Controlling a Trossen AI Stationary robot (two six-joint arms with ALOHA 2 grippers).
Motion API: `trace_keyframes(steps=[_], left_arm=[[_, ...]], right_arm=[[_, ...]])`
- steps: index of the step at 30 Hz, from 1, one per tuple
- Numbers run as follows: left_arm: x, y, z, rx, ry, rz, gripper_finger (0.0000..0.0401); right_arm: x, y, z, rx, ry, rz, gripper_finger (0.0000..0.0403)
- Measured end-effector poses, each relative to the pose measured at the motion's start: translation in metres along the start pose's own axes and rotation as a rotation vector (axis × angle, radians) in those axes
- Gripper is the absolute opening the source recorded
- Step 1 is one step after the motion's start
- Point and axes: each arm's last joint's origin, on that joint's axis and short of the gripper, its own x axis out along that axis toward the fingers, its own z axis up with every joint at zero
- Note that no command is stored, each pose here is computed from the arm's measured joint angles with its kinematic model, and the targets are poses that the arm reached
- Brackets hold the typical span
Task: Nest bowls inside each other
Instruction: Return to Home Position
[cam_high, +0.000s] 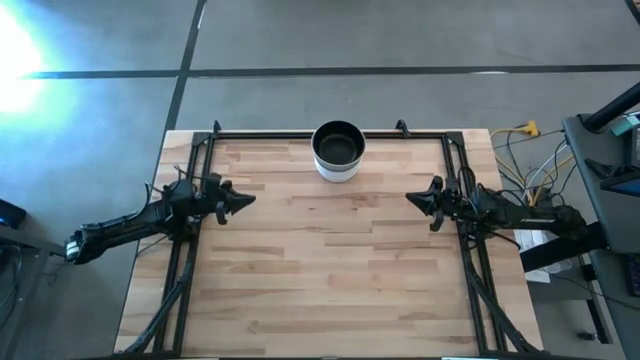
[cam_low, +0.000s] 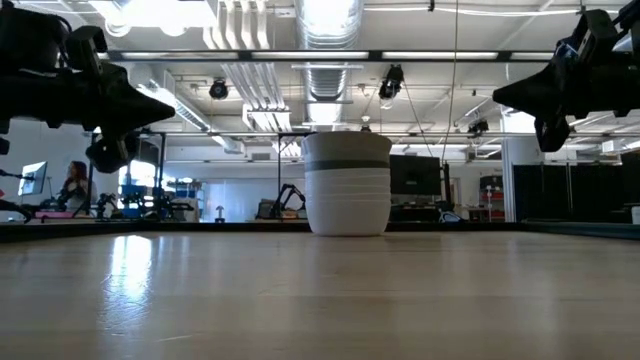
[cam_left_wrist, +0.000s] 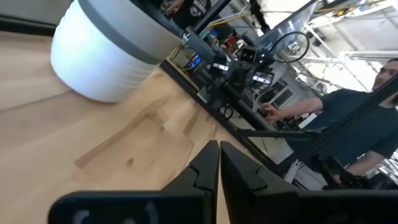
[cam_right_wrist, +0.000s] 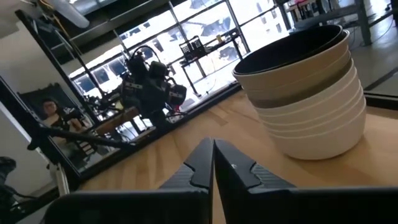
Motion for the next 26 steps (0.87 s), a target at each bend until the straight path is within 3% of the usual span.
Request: trace_keyframes(steps=[26], left_arm=[[0.0065, 0.0076, -0.0066, -0.023, 0.086, 0.074, 0.0000]], right_arm=[[0.0000, -0.0001, 0.0000, 0.000, -0.001, -0.002, 0.0009]])
